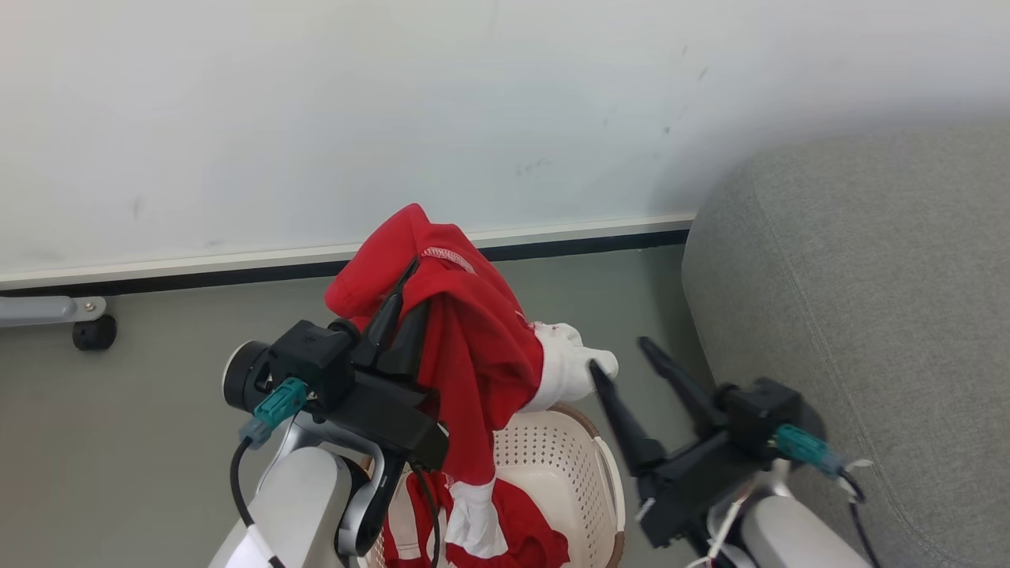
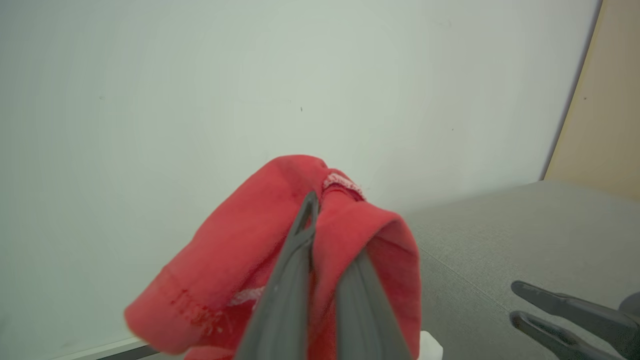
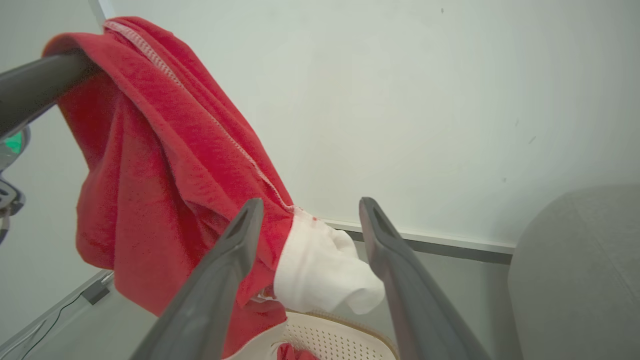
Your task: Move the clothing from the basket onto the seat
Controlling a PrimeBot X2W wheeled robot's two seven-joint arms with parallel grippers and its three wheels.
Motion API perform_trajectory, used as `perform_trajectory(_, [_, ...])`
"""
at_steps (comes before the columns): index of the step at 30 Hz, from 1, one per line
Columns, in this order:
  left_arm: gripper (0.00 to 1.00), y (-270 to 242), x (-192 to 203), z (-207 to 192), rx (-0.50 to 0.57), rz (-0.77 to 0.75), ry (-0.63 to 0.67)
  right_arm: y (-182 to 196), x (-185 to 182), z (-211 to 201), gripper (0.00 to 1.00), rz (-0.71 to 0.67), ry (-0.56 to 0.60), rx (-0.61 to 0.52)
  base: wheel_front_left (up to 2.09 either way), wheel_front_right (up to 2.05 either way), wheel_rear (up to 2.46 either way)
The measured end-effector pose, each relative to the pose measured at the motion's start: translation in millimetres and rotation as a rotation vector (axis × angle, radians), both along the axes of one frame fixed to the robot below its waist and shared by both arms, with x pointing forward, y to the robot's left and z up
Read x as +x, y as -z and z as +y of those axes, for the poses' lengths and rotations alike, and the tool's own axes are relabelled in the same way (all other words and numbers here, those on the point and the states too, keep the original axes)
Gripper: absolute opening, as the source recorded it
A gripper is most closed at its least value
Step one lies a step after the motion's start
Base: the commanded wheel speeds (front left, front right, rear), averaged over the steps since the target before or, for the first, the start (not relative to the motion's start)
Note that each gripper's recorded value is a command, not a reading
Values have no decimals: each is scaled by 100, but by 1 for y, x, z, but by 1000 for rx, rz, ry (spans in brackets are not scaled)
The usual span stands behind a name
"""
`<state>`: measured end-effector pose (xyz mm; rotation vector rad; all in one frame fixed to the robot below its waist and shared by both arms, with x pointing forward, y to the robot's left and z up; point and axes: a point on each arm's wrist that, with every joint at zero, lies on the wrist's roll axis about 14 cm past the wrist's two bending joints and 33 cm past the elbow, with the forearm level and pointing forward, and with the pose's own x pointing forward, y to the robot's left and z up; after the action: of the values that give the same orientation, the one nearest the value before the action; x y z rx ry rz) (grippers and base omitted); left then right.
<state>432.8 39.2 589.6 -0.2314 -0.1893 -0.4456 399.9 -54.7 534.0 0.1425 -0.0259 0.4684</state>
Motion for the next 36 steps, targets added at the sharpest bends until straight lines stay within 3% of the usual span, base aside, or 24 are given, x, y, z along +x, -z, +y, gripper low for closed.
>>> perform_trajectory(11, [0,0,-4,-1,17,10,6,-12,-21,89,100,-11,-274,-6,0,0,0])
perform_trajectory(28, [0,2,-10,-7,34,24,27,-16,-6,124,100,-31,-402,-115,0,0,0])
perform_trajectory(29, [0,2,-10,-7,34,24,28,-18,-8,128,39,-33,-418,-112,0,0,0])
perform_trajectory(30, [0,2,-11,-8,33,23,34,-20,-9,132,0,-37,-432,-111,0,0,0])
perform_trajectory(36, [0,2,-11,-6,31,24,29,-24,-12,144,0,-39,-470,-90,0,0,0])
